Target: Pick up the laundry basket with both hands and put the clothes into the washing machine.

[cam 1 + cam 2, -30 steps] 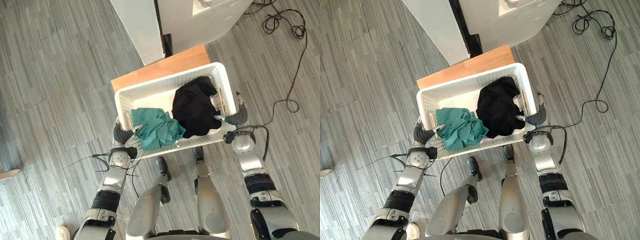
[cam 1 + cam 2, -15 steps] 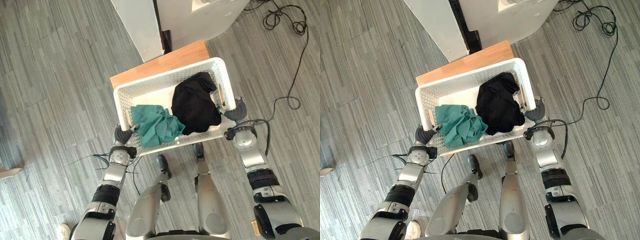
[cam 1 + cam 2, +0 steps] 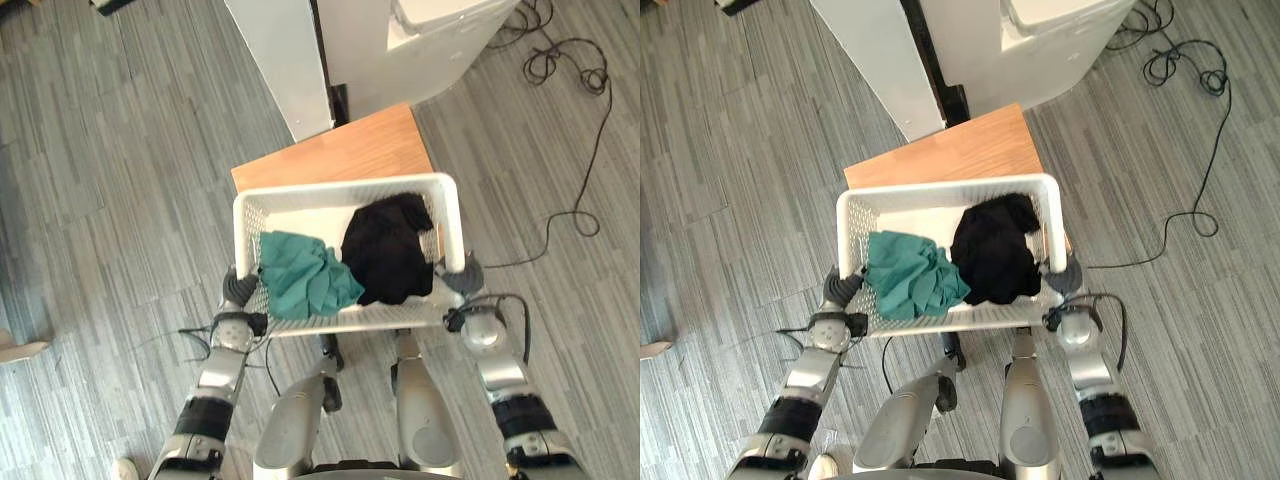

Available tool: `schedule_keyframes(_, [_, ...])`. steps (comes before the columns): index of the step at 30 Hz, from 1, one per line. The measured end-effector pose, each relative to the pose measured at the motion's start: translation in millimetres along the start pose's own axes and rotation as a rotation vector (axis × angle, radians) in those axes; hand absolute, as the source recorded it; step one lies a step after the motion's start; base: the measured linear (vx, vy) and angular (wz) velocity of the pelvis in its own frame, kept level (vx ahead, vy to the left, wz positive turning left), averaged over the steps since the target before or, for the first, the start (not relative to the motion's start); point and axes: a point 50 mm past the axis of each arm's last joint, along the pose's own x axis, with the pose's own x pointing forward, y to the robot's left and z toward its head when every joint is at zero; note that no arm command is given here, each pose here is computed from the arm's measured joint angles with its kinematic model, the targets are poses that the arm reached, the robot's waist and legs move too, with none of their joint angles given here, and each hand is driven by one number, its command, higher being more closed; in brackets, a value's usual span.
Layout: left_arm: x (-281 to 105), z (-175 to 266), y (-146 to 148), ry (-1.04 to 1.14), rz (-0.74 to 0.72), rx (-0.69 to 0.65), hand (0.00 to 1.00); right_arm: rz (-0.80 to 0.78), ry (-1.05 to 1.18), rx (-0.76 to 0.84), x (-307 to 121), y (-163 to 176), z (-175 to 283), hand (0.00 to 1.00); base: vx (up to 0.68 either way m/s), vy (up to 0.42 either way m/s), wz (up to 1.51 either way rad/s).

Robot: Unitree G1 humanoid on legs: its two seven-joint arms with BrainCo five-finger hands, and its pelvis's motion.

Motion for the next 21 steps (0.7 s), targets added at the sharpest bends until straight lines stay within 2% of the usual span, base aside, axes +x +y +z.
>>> schedule_keyframes(5, [-30,-24,1,0.068,-0.012,-0.052,1.0,-0.008,0.066,0.057,-29,-3,-18,1.0,0.06,0.002,0.04])
schedule_keyframes(8, [-35,-15,3,0.025,-0.029,-0.113,1.0,-0.044,0.051,0.1,-36,-9,-16,1.0,0.07,0.011,-0.14])
schedule_keyframes(13, [-31,8,3,-0.079,-0.066,-0.143,1.0,-0.13,0.036,0.195,-52,-20,-13,1.0,0.05,0.017,-0.39])
schedule_keyframes(21, [-3,37,-11,-0.177,-0.152,-0.093,1.0,-0.227,0.031,0.256,-66,-30,-11,1.0,-0.04,0.031,-1.67])
